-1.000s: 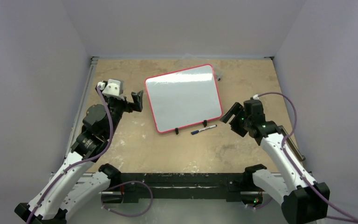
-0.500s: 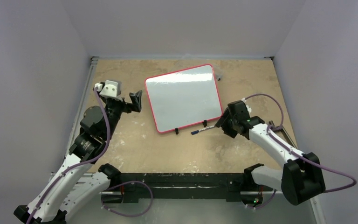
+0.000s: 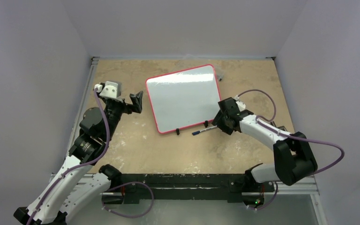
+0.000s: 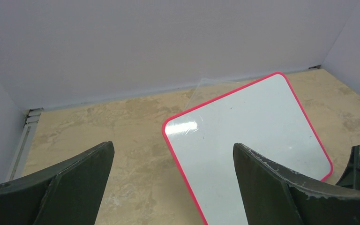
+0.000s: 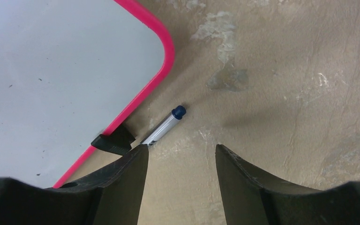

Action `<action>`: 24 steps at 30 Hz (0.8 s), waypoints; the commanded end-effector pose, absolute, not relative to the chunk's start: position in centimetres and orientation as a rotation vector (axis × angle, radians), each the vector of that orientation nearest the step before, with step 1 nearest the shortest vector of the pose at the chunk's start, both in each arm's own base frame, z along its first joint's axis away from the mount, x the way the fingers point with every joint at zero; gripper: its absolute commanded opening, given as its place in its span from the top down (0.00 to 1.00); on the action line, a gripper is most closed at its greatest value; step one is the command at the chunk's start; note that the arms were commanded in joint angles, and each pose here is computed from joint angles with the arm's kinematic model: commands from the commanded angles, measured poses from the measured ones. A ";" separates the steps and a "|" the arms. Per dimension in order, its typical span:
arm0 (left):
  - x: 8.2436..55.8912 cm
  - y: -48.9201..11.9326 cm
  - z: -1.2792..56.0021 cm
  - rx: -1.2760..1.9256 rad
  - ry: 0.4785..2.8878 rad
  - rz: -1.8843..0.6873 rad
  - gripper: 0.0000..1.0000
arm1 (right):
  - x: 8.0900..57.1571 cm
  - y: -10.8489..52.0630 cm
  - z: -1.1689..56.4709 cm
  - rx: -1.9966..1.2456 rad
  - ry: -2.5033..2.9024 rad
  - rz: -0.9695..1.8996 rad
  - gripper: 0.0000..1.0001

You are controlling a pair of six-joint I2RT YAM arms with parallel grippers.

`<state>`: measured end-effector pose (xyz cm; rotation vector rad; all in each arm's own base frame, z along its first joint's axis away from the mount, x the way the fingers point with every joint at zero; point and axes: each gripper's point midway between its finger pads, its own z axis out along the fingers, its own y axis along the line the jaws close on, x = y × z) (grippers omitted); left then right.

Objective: Write a sentence on the whiteboard
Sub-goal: Open the whiteboard marker at the center of the board.

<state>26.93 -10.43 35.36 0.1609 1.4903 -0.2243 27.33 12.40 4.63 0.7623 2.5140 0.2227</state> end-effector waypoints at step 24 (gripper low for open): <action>26.4 -10.7 37.4 0.145 1.445 -0.275 0.00 | 29.5 13.6 2.8 0.750 2.435 0.042 0.46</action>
